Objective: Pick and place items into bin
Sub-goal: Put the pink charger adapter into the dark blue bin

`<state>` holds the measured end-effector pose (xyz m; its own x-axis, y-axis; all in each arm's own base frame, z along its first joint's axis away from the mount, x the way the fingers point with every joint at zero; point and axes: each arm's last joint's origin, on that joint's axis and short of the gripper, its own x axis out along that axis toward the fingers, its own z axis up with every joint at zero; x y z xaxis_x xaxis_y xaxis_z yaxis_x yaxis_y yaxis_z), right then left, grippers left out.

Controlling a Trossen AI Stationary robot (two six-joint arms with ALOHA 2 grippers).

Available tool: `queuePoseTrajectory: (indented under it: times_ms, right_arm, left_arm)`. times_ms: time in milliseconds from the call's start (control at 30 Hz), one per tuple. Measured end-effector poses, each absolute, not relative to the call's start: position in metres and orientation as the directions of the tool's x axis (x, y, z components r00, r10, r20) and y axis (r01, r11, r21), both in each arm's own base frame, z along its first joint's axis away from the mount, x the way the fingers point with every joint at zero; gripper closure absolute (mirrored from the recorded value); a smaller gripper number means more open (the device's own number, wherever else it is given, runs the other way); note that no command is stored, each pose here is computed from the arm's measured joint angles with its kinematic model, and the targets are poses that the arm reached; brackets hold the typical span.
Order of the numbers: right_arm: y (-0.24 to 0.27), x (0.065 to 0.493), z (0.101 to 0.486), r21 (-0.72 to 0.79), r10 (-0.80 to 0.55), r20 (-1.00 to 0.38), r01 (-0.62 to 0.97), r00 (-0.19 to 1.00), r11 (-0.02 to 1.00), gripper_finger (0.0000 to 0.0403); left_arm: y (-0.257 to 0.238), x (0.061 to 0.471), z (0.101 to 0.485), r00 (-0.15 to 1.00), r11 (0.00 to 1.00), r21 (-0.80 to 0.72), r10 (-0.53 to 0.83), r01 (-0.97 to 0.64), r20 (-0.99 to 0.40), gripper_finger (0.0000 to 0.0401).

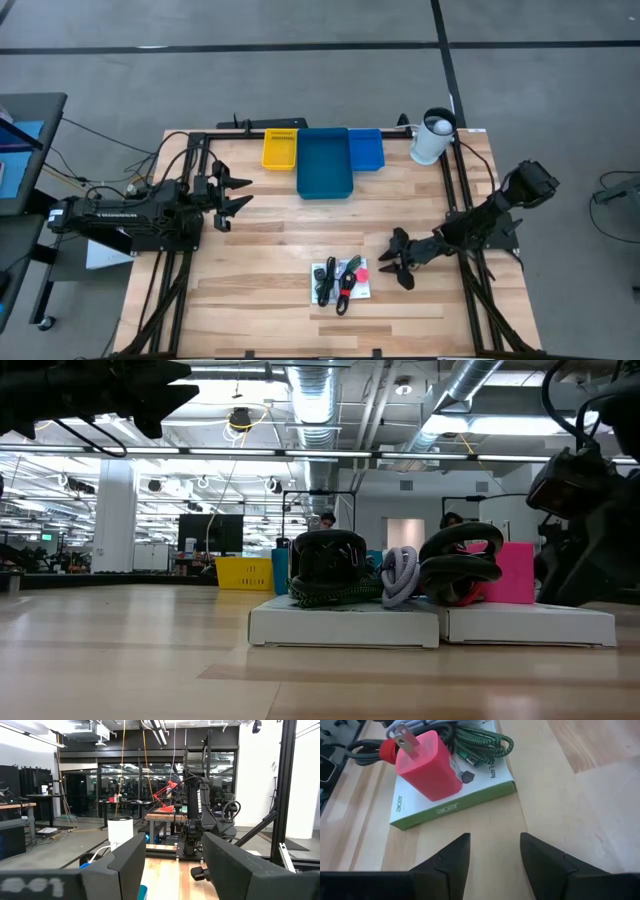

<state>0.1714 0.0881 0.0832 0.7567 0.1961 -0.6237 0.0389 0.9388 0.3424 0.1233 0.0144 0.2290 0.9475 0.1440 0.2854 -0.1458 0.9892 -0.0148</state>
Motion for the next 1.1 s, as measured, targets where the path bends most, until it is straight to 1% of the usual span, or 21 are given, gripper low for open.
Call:
queuePoseTrajectory:
  times_ms: [433,533,767,967,1100]
  right_arm:
    - [0.091,0.178,0.088,0.313,0.172,-0.607,0.035,0.776,0.949,0.0168]
    - [0.091,0.179,0.088,0.29,0.17,-0.605,0.017,0.778,0.957,0.0164]
    - [0.092,0.181,0.091,0.291,0.172,-0.587,0.008,0.791,0.957,0.0163]
    - [0.1,0.195,0.103,0.253,0.19,-0.542,-0.057,0.818,0.966,0.0163]
    - [0.103,0.201,0.108,0.211,0.193,-0.539,-0.091,0.82,0.973,0.0163]
  left_arm:
    - [0.014,0.123,0.229,0.948,0.989,-0.015,0.144,-0.146,0.285,0.0215]
    - [0.014,0.123,0.229,0.948,0.989,-0.015,0.144,-0.146,0.285,0.0215]
    - [0.014,0.123,0.229,0.948,0.989,-0.015,0.144,-0.146,0.285,0.0215]
    - [0.014,0.123,0.229,0.948,0.989,-0.015,0.144,-0.146,0.285,0.0215]
    - [0.014,0.123,0.229,0.948,0.989,-0.015,0.144,-0.146,0.285,0.0215]
